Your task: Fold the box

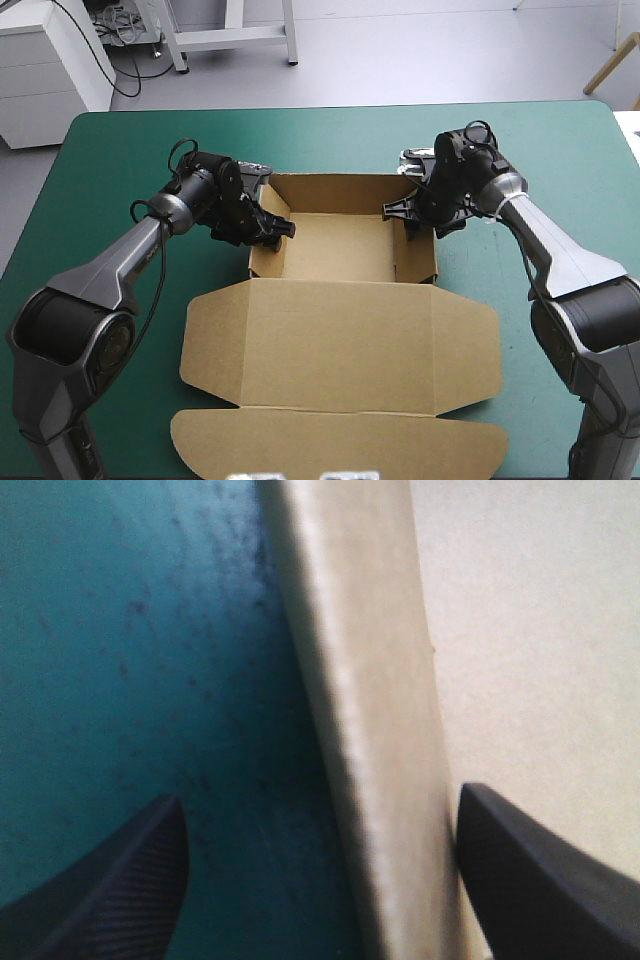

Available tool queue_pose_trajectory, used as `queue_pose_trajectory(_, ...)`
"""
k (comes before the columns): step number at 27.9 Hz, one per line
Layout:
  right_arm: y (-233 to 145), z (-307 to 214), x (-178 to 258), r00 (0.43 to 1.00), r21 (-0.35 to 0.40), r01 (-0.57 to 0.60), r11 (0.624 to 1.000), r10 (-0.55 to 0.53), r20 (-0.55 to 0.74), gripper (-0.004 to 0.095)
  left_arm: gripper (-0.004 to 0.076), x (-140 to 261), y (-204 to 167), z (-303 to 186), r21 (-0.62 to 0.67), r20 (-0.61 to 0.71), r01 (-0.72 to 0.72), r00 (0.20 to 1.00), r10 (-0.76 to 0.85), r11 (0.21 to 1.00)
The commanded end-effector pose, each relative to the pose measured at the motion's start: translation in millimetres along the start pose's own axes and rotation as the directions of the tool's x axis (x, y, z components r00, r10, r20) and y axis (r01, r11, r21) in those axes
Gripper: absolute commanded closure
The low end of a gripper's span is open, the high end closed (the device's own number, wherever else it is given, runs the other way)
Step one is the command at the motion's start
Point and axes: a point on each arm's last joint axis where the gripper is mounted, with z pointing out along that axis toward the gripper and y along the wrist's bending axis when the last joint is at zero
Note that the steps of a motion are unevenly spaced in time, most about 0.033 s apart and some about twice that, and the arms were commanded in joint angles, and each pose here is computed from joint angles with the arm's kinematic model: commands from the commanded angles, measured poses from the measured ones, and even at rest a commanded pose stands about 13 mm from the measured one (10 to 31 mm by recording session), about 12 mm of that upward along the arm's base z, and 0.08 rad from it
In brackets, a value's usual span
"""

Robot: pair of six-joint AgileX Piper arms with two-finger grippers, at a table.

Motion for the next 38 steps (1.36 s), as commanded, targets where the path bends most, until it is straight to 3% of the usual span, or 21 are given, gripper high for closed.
queue_pose_trajectory(1,0,-32,-2,0.996,-0.019,-0.009,1.000,0.011,0.089,0.0406,0.0192,-3,-2,-26,0.010,0.073,-0.008,0.997,0.007,1.000)
queue_pose_trajectory(19,0,-35,-2,0.995,-0.018,-0.007,1.000,0.009,0.102,0.0407,0.0192,-20,-8,-64,0.024,0.153,-0.021,0.988,0.017,0.999)
queue_pose_trajectory(28,5,-74,-16,0.971,-0.031,0.032,0.999,-0.024,0.239,0.0407,0.0199,-26,-12,-98,0.029,0.174,-0.034,0.984,0.028,0.999)
queue_pose_trajectory(35,-2,-113,-12,0.936,0.048,0.045,0.998,-0.059,0.346,0.0407,0.0230,-30,-16,-144,0.034,0.276,-0.077,0.959,0.065,0.996)
queue_pose_trajectory(38,-5,-136,-3,0.912,0.084,0.085,0.993,-0.111,0.394,0.0407,0.0325,-28,-17,-186,0.042,0.397,-0.090,0.916,0.066,0.995)
